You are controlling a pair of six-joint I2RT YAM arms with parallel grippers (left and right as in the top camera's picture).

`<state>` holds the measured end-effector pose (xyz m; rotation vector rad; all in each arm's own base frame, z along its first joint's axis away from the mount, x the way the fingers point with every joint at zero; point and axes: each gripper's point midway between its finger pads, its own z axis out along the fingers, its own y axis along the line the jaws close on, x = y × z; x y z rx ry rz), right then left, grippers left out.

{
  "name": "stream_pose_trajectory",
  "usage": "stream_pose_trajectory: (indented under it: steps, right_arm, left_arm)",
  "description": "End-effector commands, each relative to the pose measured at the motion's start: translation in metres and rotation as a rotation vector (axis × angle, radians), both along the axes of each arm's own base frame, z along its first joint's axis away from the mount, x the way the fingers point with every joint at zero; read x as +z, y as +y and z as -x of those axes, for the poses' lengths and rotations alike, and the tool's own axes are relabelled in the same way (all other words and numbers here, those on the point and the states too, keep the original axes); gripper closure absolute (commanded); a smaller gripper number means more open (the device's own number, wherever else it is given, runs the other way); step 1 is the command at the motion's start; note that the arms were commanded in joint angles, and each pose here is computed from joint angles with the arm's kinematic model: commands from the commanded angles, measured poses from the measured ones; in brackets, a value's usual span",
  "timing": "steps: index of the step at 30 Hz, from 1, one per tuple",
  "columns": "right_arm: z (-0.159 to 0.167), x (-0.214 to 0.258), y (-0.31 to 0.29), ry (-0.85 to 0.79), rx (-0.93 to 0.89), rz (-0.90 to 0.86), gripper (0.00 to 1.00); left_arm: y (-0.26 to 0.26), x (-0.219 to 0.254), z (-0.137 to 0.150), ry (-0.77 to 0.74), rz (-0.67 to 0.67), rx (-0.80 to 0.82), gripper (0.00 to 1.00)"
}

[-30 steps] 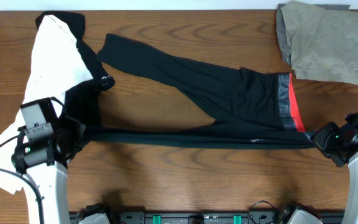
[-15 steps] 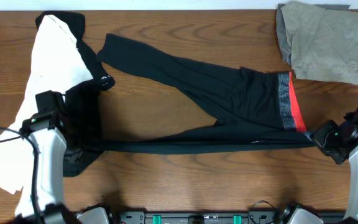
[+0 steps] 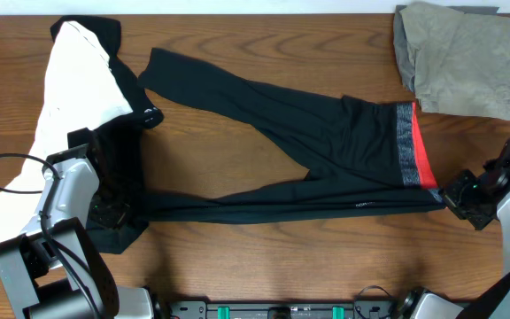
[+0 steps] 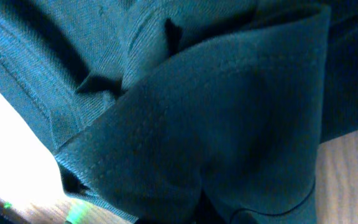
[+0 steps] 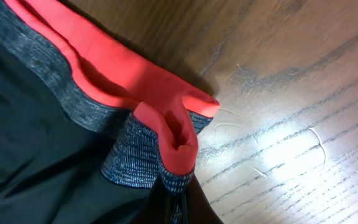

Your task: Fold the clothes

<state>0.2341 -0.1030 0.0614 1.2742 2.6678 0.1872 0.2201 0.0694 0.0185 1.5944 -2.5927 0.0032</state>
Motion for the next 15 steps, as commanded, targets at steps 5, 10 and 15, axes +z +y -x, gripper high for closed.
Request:
stream_pose_trajectory:
  steps: [5,10,15]
  right_arm:
    - [-0.0046,0.0042,-0.0116,-0.005,0.003,0.046,0.99]
    - [-0.0046,0.0042,-0.0115,-0.005,0.004,0.045,0.99]
    - [-0.0045,0.0042,-0.0114,-0.004,0.004,0.045,0.99]
  left_arm:
    - [0.0031,-0.0012,0.0009,0.006,-0.017,-0.011,0.93]
    - [0.0015,-0.0007,0.0057,0.025,-0.010,-0.014,0.86]
    - [0.0002,-0.0001,0.0095,0.041,-0.005,-0.015,0.78]
